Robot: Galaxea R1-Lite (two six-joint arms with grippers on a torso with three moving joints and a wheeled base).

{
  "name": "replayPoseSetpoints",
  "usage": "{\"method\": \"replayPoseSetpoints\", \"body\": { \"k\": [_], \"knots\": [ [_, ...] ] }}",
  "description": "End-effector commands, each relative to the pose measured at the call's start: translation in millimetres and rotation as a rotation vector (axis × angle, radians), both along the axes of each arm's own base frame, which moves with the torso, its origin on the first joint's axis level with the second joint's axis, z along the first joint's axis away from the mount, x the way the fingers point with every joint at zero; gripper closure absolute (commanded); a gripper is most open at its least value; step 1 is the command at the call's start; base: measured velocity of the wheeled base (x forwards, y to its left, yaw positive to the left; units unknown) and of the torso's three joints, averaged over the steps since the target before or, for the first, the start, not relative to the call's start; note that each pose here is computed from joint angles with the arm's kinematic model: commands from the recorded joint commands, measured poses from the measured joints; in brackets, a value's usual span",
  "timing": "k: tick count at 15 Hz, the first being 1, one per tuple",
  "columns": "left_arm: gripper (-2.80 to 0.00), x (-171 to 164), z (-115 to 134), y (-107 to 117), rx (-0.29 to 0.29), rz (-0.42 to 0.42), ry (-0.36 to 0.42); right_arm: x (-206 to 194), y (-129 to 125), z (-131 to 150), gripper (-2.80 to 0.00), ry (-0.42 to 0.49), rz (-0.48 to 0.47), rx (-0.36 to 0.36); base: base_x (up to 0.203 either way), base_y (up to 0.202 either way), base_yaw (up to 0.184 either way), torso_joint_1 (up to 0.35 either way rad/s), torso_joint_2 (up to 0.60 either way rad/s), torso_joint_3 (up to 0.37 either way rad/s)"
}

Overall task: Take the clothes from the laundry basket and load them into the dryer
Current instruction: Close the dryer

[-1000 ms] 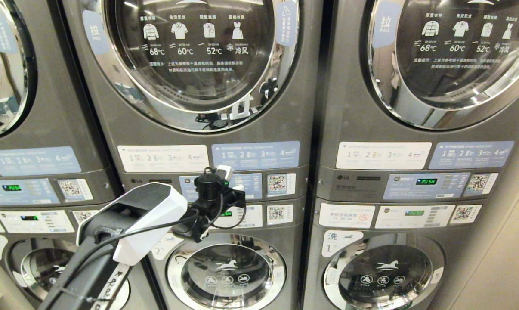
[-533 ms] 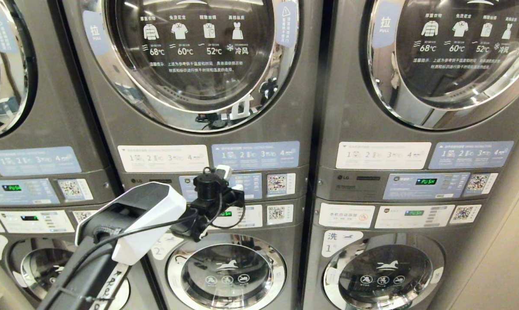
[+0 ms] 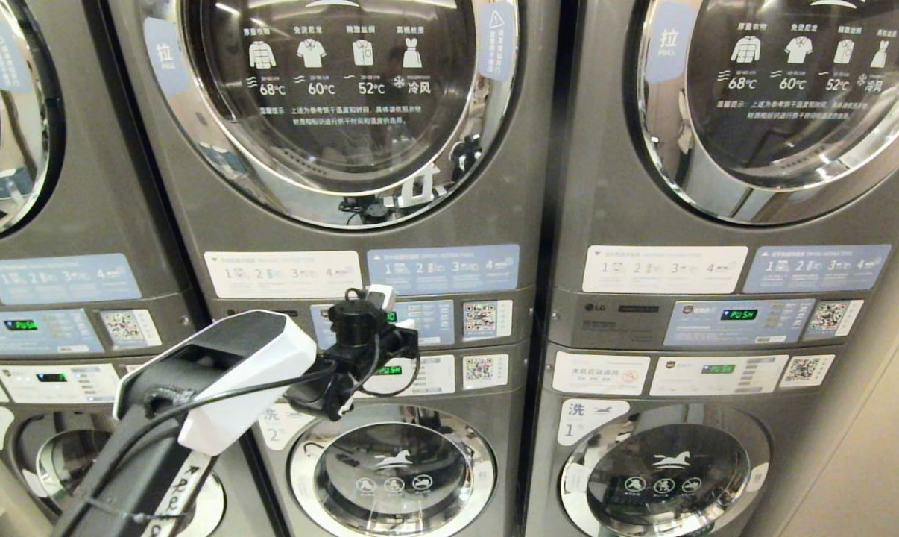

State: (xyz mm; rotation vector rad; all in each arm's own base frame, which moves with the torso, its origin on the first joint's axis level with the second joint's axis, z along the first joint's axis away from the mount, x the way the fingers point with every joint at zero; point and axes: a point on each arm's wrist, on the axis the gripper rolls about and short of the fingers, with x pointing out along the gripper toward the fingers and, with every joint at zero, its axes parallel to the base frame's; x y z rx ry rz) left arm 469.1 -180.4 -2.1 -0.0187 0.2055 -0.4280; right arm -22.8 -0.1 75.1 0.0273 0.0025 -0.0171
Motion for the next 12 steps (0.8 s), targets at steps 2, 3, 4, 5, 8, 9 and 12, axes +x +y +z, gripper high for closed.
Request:
{"method": "replayPoseSetpoints", "body": {
  "k": [2,3,4,5,8,9,12],
  "knots": [
    [0.00,-23,11,5,-0.002,-0.012,-0.003,0,0,0,0.00,0.000,0.000,0.000,0.000,0.000,0.000,0.000,0.00,0.000],
    [0.00,-29,8,7,-0.002,-0.014,-0.005,0,0,0,0.00,0.000,0.000,0.000,0.000,0.000,0.000,0.000,0.00,0.000],
    [0.00,-33,7,7,-0.008,-0.017,-0.017,0,0,0,0.00,0.000,0.000,0.000,0.000,0.000,0.000,0.000,0.00,0.000],
    [0.00,-33,4,4,-0.009,-0.023,-0.018,0,0,0,0.00,0.000,0.000,0.000,0.000,0.000,0.000,0.000,0.00,0.000],
    [0.00,-29,-12,2,-0.005,-0.025,-0.001,0,0,0,0.00,0.000,0.000,0.000,0.000,0.000,0.000,0.000,0.00,0.000],
    [0.00,-25,-16,0,-0.007,-0.026,-0.001,0,0,0,0.00,0.000,0.000,0.000,0.000,0.000,0.000,0.000,0.00,0.000],
    [0.00,-15,-20,-4,-0.011,-0.027,-0.010,0,0,0,0.00,0.000,0.000,0.000,0.000,0.000,0.000,0.000,0.00,0.000]
  ]
}}
